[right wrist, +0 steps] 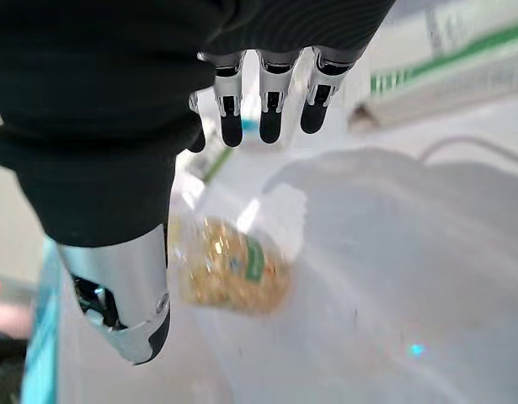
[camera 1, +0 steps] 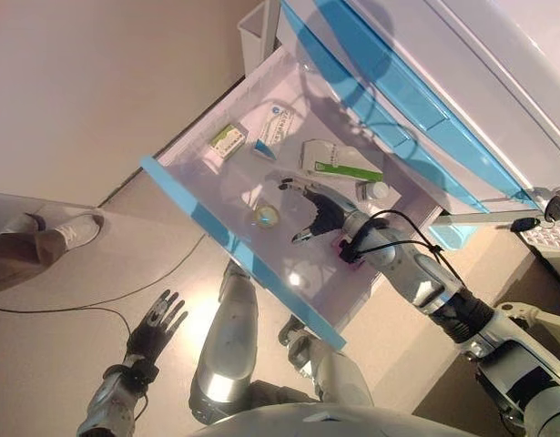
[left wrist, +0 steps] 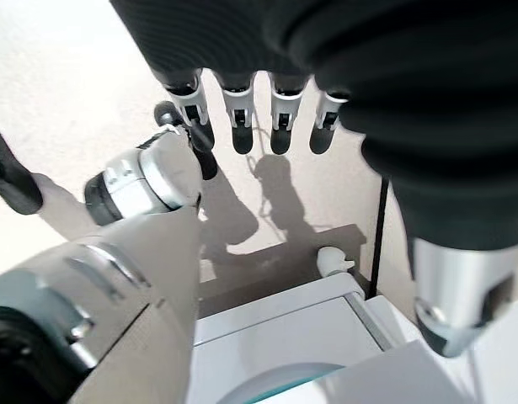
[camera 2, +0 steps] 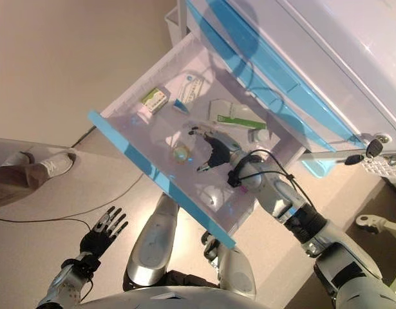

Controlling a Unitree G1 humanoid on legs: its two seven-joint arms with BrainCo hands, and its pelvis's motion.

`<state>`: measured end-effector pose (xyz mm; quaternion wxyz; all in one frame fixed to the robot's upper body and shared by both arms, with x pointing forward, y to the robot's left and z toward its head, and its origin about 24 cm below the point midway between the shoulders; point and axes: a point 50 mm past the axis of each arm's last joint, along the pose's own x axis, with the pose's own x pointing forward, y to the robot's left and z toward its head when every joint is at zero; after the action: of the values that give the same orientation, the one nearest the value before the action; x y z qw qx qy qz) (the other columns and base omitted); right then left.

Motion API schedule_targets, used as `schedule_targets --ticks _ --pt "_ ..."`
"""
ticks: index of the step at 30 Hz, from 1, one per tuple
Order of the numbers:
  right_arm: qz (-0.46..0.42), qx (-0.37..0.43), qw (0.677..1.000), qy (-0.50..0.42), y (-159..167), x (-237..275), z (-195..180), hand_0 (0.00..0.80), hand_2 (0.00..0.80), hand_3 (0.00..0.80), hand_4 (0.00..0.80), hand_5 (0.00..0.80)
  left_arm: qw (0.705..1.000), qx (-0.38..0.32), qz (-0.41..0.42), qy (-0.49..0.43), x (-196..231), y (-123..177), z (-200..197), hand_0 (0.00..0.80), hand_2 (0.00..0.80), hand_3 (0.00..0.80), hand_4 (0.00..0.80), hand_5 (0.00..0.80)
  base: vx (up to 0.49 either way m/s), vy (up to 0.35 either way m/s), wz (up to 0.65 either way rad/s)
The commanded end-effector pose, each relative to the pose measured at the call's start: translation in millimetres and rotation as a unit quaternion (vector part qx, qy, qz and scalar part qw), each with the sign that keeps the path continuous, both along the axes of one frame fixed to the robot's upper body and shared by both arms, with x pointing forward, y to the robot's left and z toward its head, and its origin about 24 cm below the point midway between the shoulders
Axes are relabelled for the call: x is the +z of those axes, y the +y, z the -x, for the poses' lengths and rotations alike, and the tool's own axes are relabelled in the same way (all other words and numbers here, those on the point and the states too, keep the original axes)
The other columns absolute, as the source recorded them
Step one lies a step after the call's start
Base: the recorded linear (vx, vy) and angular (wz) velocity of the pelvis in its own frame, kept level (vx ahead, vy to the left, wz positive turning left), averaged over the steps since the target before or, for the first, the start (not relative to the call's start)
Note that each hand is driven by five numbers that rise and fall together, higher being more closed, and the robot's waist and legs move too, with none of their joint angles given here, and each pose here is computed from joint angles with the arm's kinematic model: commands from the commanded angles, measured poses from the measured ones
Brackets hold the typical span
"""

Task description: Open the drawer and pick up the medicine

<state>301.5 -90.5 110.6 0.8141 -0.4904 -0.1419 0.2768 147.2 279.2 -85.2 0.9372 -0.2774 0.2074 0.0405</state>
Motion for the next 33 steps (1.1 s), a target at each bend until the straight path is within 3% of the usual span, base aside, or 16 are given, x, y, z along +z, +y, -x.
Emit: schedule_targets --ticks 1,33 --pt "0.018 0.034 0.999 -0.037 12 12 2 0.0 0.0 0.0 0.0 0.0 0.999 -0.024 -0.013 0.02 -5 -4 13 0.0 0.0 0.0 0.0 0.0 0.013 -0.005 0.11" --pt "0.043 0.084 0.995 -0.037 46 6 2 0.0 0.0 0.0 0.0 0.0 0.999 -0.031 -0.015 0.015 -3 -7 5 0.0 0.0 0.0 0.0 0.0 0.002 -0.001 0.01"
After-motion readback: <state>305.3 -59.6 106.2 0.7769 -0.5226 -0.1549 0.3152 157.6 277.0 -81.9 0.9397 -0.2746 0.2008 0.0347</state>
